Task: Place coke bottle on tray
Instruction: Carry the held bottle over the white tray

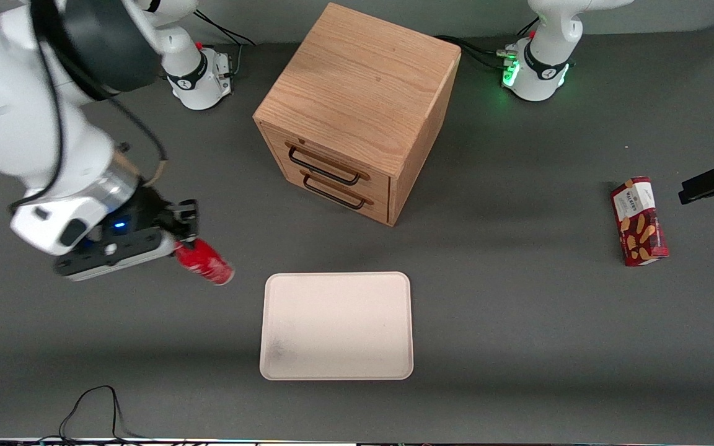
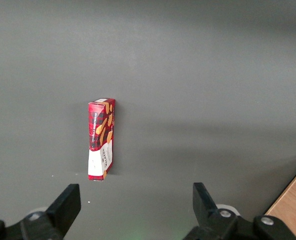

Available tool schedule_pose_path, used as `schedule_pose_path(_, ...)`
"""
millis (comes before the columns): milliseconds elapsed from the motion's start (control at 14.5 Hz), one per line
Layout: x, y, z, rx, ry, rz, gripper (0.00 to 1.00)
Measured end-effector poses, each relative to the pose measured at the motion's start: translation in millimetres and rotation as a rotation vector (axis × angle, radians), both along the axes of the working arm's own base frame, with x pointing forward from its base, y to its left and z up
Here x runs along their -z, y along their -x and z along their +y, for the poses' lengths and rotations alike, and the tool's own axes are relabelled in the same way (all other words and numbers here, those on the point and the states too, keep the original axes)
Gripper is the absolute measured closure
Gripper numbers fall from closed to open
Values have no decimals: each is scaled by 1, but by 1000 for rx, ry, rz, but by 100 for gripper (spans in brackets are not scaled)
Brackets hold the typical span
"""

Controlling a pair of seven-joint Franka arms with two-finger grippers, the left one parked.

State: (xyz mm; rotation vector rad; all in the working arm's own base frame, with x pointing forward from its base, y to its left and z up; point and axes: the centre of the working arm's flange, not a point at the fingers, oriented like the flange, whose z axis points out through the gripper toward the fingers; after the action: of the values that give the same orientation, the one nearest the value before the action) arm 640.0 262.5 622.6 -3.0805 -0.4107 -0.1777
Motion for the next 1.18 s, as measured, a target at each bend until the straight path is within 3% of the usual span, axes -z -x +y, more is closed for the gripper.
schedule_pose_path(138, 6, 5, 23, -11, -5, -4, 67)
schedule_pose_path(346, 37, -12, 27, -6, 0, 2, 67)
schedule_pose_path(761, 162, -61, 42, 3, 9, 29, 67)
schedule_pose_path(1176, 253, -86, 45, 11, 9, 28, 67)
